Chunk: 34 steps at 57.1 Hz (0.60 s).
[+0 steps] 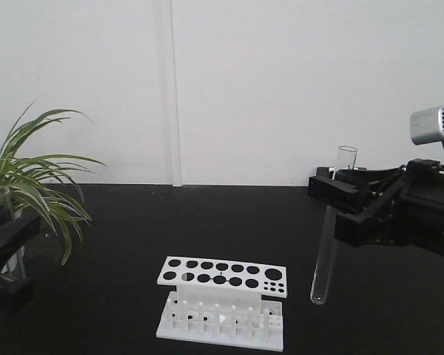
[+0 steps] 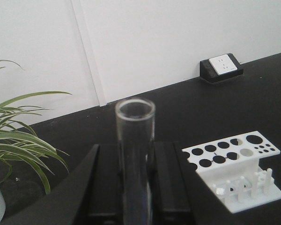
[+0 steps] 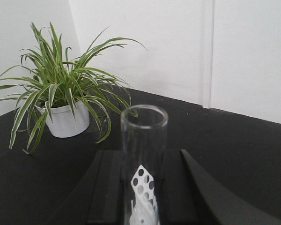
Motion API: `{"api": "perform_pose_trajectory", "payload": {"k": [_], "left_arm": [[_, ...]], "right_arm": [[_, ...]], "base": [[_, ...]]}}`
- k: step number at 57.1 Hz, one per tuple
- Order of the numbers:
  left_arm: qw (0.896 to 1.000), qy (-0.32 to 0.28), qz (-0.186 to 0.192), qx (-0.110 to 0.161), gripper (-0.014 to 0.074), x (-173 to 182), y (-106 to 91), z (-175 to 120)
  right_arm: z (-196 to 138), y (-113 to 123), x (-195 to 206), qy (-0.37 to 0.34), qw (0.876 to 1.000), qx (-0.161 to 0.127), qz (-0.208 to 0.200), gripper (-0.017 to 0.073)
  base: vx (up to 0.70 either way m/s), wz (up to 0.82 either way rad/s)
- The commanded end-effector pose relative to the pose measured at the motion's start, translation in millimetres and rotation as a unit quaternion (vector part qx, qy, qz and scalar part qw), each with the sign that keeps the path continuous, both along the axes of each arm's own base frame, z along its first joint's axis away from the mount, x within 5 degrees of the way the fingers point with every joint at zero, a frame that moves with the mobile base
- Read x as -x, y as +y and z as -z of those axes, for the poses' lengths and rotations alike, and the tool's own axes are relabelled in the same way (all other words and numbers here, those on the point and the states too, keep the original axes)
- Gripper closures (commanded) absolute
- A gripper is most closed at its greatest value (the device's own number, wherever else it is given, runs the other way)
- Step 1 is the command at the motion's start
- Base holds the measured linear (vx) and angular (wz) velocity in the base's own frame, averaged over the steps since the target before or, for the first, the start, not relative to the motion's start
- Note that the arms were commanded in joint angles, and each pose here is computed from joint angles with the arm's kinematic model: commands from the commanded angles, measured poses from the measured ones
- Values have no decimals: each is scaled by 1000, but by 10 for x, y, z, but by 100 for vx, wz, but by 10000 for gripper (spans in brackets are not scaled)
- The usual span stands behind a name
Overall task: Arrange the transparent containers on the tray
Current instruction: 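Drive the base to the counter holding both tubes upright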
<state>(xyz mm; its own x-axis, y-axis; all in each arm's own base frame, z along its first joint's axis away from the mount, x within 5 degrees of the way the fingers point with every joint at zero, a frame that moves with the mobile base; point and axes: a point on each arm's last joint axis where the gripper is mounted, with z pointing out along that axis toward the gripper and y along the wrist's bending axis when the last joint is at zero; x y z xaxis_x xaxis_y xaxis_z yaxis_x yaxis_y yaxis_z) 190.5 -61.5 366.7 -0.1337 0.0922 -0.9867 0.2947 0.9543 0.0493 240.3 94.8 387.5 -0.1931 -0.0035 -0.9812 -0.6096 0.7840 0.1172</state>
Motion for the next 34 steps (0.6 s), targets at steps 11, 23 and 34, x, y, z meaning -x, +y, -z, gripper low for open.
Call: {"api": "perform_pose_trajectory", "payload": {"k": [11, 23, 34], "left_arm": [[998, -49, 15, 23, 594, 27, -28, -170], [999, -47, 15, 22, 594, 18, -31, -162], [999, -47, 15, 22, 594, 18, -31, -162]], "right_arm": [[-144, -41, 38, -29, 999, 3, 14, 571], [-144, -42, 37, -29, 999, 4, 14, 571], [-144, -42, 37, -29, 999, 4, 14, 571]], "base": [[-12, -2], [-22, 4], [-27, 11]]}}
